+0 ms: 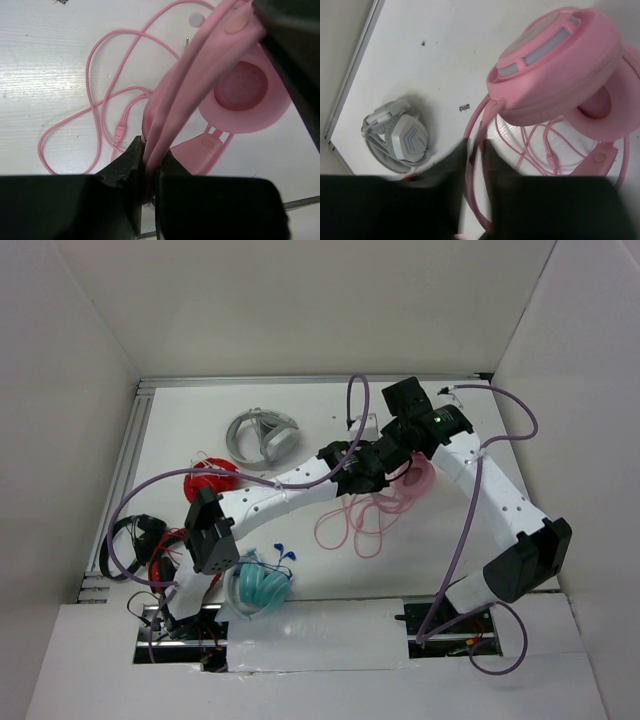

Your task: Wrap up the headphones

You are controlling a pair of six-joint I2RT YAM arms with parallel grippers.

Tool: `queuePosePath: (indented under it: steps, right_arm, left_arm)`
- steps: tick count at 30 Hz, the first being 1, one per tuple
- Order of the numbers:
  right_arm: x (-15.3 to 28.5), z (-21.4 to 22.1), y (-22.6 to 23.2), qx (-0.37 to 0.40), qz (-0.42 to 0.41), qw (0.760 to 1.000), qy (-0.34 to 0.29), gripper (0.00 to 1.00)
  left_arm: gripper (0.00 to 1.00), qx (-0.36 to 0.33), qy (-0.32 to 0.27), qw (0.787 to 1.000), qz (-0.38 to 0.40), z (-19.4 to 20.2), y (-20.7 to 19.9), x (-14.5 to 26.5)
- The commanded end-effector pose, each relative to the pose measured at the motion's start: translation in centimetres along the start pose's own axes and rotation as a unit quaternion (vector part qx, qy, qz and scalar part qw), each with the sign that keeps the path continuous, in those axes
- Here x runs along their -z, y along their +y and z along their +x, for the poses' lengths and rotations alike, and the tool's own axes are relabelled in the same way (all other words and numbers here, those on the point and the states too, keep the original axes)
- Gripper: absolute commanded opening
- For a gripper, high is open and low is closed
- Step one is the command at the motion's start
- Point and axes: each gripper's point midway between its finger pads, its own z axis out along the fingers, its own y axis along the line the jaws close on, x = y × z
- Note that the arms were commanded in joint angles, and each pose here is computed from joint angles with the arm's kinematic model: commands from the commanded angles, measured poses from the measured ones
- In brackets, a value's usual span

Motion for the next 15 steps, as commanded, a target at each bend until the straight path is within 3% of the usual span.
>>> queuePosePath:
  steps: [1, 2, 3, 6, 10, 14, 15]
  right_arm:
    - [5.1, -3.4, 1.0, 0.012, -0.080, 0.995, -0.055, 0.46]
    - [5.8, -3.6, 1.2, 0.017, -0.098, 0.994, -0.055, 0.58]
    - [6.3, -3.4, 1.5, 0.024, -0.117, 0.992, -0.049, 0.78]
    - [10.3, -5.0, 2.9, 0.050, -0.206, 0.975, -0.068, 0.91]
    - [16.1, -8.5, 2.0, 0.101, -0.277, 0.946, -0.138, 0.99]
    - [16.9, -9.4, -1.4, 0.127, -0.272, 0.935, -0.187, 1.00]
    - [17.7, -10.0, -2.5, 0.122, -0.274, 0.932, -0.206, 1.00]
  left_arm:
    - [0.00, 0.044, -0.015, 0.997, -0.068, -3.0, 4.8, -1.1]
    - [0.00, 0.042, -0.015, 0.997, -0.063, -3.6, 5.0, -1.0]
    - [0.00, 0.035, -0.014, 0.998, -0.054, -3.9, 4.9, -1.2]
    - [0.00, 0.048, -0.028, 0.997, -0.048, -6.0, 5.8, -1.1]
    - [0.00, 0.011, -0.050, 0.998, -0.020, -9.1, 6.5, -0.2]
    - [0.00, -0.018, -0.150, 0.985, 0.087, -15.5, 4.3, 4.2]
    - [0.00, -0.052, -0.164, 0.980, 0.097, -16.1, 4.6, 4.7]
